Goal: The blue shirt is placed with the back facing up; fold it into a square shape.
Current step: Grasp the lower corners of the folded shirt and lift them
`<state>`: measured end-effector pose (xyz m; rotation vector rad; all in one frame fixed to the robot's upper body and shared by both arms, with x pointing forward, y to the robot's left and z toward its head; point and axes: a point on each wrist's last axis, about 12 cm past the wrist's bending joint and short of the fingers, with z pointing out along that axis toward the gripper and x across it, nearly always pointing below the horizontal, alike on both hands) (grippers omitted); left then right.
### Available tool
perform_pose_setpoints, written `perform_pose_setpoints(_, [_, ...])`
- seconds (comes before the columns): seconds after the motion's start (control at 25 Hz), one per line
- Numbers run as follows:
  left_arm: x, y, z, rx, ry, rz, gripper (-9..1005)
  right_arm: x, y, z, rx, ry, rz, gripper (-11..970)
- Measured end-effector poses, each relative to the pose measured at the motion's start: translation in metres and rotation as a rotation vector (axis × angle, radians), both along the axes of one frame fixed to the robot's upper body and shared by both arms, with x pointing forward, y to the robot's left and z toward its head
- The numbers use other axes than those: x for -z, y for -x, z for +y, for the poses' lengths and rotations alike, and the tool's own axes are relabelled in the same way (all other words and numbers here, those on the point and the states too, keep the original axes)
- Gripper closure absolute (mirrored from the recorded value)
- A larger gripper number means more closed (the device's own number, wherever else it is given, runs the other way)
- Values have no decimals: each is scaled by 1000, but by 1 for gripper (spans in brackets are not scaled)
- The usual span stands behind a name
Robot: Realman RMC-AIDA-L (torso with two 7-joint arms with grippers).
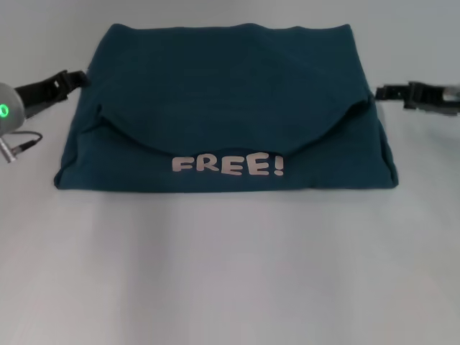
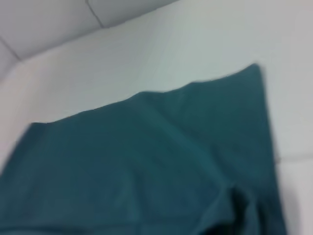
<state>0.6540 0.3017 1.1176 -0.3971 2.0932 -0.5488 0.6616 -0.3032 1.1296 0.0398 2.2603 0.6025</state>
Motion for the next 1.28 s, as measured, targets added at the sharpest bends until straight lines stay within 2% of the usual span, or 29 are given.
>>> perform_pose_setpoints(0.12, [5,12,14,17,108,20,451,6,23,-14,-32,-149,15,261])
perform_pose_setpoints(0.28, [8,34,32,114,267,7,458,13,56,-32,-69,-331,-12,210])
perform_pose_setpoints(0.44, [11,49,45,173,321,12,460,15,81,-45,-104,-428,-48,212])
perform_pose_setpoints(0.6, [21,64,53,224,237,-5,460,18,96,-51,-134,-460,-59,213])
perform_pose_setpoints(0.72, [30,69,54,230,172,-12,461,20,100,-52,-139,-454,-58,213])
perform_pose_setpoints(1.04, [49,72,56,222,29,-8,458,24,101,-53,-141,-439,-71,215])
perform_pose_setpoints(1.28, [59,72,51,211,-13,6,456,28,102,-55,-120,-436,-67,216])
